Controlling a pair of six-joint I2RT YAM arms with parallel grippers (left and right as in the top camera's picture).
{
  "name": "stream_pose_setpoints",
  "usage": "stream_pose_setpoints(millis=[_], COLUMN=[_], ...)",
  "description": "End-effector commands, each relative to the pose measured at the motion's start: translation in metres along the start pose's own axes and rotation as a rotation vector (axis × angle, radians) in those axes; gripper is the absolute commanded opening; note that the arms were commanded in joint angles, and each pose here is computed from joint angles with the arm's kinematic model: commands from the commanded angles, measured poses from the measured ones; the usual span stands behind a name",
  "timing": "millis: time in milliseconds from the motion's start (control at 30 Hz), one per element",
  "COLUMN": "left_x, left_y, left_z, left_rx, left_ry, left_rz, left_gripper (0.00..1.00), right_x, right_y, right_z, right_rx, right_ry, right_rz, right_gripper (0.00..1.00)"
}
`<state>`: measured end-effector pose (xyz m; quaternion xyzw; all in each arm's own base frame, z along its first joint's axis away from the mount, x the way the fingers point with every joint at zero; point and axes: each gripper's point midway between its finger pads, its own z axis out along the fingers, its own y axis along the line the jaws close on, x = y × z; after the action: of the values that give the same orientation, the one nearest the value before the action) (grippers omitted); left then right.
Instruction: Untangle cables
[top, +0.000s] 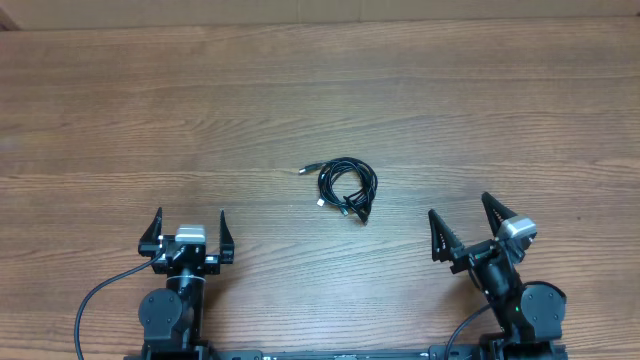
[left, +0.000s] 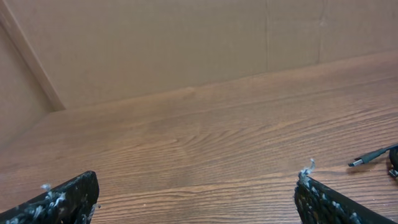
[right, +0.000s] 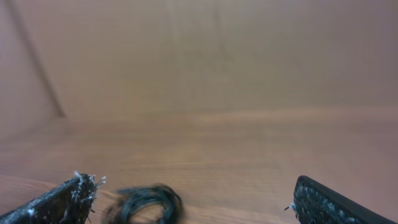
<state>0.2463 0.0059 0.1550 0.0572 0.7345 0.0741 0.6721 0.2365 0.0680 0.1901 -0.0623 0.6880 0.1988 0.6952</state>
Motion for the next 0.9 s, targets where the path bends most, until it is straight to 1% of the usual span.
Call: stream_pose_setpoints(millis=[0, 100, 167, 333, 433, 567, 700, 767, 800, 833, 867], left_x=[-0.001, -0.001, -0.001, -0.001, -0.001, -0.001, -0.001, -0.001, -0.001, -0.001, -0.001], left_y=[0.001, 0.001, 0.001, 0.001, 0.001, 0.001, 0.001, 0.001, 0.001, 0.001, 0.001], left_z=[0.000, 0.000, 0.000, 0.000, 0.000, 0.000, 0.000, 0.000, 0.000, 0.000, 0.000], left_rx=[-0.006, -0.006, -0.006, -0.006, -0.006, -0.006, -0.006, -0.006, -0.006, -0.006, -0.006], left_ry=[-0.008, -0.008, -0.008, -0.008, -0.008, -0.008, -0.008, -0.008, -0.008, -0.008, -0.008], left_rz=[-0.014, -0.014, -0.014, -0.014, -0.014, -0.014, -0.014, -0.014, -0.014, -0.014, -0.014], left_gripper=[1.00, 1.00, 1.00, 1.00, 1.00, 1.00, 1.00, 1.00, 1.00, 1.00, 1.00], right_x=[0.000, 0.009, 0.008, -0.023, -0.037, -0.037, -0.012, 0.019, 0.026, 0.051, 0.063], right_y=[0.023, 0.021, 0.022, 0.041, 0.048, 0.062, 0.085, 0.103, 0.106, 0.112, 0.112], right_z=[-0.001, -0.002, -0.001, 0.012, 0.028, 0.050, 0.072, 0.083, 0.085, 0.089, 0.090], right_rx=[-0.129, -0.104, -0.098, -0.150, -0.154, -0.172, -0.221, -0.264, -0.273, -0.276, -0.267], right_ry=[0.015, 0.143, 0.221, 0.411, 0.576, 0.787, 1.007, 1.124, 1.142, 1.213, 1.245], right_rz=[-0.051, -0.010, 0.019, 0.098, 0.155, 0.211, 0.235, 0.229, 0.227, 0.212, 0.205], right_gripper=[1.00, 1.00, 1.00, 1.00, 1.00, 1.00, 1.00, 1.00, 1.00, 1.00, 1.00])
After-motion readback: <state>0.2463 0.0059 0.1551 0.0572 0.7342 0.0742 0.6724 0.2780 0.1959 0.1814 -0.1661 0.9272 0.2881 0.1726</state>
